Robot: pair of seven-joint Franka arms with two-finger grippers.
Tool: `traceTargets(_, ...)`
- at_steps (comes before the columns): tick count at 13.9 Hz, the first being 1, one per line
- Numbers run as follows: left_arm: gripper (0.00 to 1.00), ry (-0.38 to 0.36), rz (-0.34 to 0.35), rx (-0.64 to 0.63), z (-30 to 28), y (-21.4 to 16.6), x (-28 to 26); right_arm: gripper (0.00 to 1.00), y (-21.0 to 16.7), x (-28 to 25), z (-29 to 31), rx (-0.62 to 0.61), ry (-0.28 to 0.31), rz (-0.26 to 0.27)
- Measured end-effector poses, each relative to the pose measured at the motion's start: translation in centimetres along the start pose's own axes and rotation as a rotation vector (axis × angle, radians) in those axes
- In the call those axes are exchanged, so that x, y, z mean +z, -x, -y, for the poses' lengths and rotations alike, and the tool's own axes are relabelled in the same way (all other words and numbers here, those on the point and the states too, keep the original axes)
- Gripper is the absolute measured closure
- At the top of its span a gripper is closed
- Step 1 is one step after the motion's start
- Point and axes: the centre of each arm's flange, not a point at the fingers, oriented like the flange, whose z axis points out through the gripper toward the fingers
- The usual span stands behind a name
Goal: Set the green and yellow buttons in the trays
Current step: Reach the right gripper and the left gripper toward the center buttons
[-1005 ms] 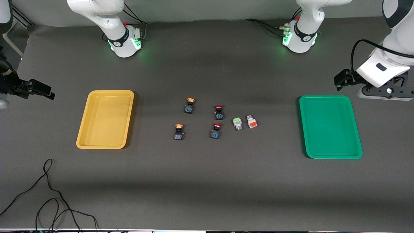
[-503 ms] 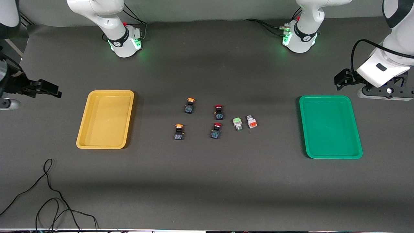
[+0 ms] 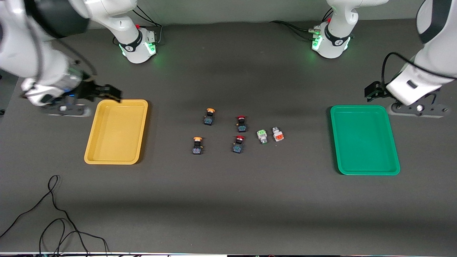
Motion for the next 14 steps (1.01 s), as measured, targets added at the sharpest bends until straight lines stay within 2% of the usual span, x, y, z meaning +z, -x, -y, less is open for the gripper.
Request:
traceTargets(4,0.03,0.015,0.058,-0.005,-2.2,-2.3,3.8,0.0,6.1,4.1,12.8,0.071,-0.008,-0.041)
traceTargets(7,0.03,0.097,0.076,-0.065,-3.4,-4.5,6.9,0.0,10.5,6.5,18.8,0.088,0.006,-0.038)
traceTargets(9,0.03,0.118,0.089,-0.115,-5.8,-6.3,10.0,0.0,12.5,7.1,20.6,0.072,0.014,-0.035)
traceTargets(11,0.03,0.114,0.101,-0.172,-10.3,-8.0,14.2,0.0,12.8,8.4,20.8,0.067,0.011,-0.039)
traceTargets(14,0.03,0.112,0.103,-0.19,-16.8,-9.6,20.7,0.0,11.7,15.0,19.7,0.087,-0.021,-0.074)
